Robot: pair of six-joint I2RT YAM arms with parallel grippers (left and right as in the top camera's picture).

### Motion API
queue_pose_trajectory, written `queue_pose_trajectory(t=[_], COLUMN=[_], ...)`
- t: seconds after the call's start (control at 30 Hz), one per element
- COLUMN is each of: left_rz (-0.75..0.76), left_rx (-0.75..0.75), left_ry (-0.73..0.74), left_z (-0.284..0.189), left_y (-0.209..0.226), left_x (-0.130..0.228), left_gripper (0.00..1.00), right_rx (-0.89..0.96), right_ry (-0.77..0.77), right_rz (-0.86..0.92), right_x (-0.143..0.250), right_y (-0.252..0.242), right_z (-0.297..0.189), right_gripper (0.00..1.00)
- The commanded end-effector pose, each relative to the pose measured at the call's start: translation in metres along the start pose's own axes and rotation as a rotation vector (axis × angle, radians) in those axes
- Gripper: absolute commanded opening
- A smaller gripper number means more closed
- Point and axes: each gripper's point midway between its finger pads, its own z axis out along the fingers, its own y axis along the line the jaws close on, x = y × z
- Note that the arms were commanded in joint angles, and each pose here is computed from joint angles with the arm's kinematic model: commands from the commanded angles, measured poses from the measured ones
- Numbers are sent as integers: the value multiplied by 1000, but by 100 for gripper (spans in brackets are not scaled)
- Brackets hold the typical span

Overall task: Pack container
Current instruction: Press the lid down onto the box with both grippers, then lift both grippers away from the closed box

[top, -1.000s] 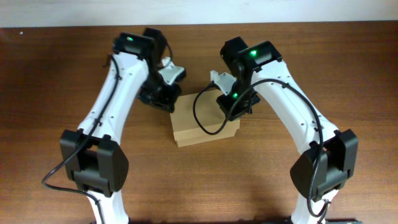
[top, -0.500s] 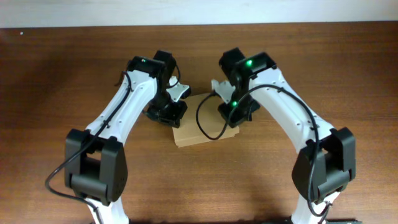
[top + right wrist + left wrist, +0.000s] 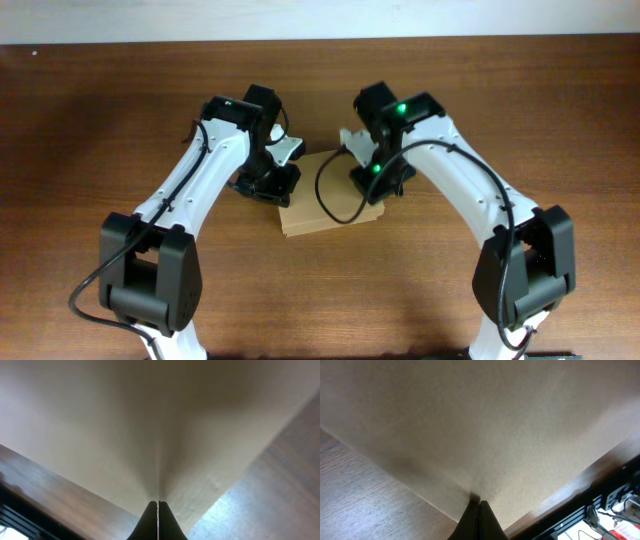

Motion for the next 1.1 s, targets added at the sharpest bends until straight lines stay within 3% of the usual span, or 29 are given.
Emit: queue_pose_trajectory(t=[0.0, 0.17, 0.27, 0.4, 0.63, 0.7, 0.8, 0.83, 0.87, 0.97, 1.03, 1.07], left_rz=[-66, -125, -167, -239, -343, -361, -371, -371, -371, -371, -371, -371], left_rx=[-127, -289, -399, -486, -520, -529, -531, -531, -531, -530, -530, -530], left_ry=[-46, -245, -366, -502, -596, -604, -604, -604, -604, -604, -603, -601], left_z=[-14, -87, -134, -184, -213, -218, -219, -219, -219, -219, -219, -218], left_y=[25, 55, 80, 116, 168, 179, 183, 183, 183, 183, 183, 183], left_x=[-11, -44, -58, -67, -64, -60, -58, -58, -58, -58, -58, -58], left_gripper=[2, 2, 9, 12, 12, 23, 47, 67, 100, 100, 100, 100], right_rx=[2, 110, 143, 171, 190, 193, 192, 192, 191, 188, 183, 180], right_ry=[-186, -390, -472, -501, -505, -508, -506, -506, -506, -496, -483, -475], right_rz=[53, 203, 300, 408, 503, 513, 513, 513, 513, 515, 519, 521], right_x=[-39, -59, -55, -38, -18, -15, -15, -15, -15, -13, -11, -9], right_y=[-13, -74, -110, -151, -190, -194, -194, -194, -193, -192, -191, -190], right_z=[-53, -127, -158, -171, -174, -175, -174, -174, -174, -173, -171, -170], right_gripper=[4, 4, 4, 4, 4, 4, 4, 5, 9, 34, 74, 99])
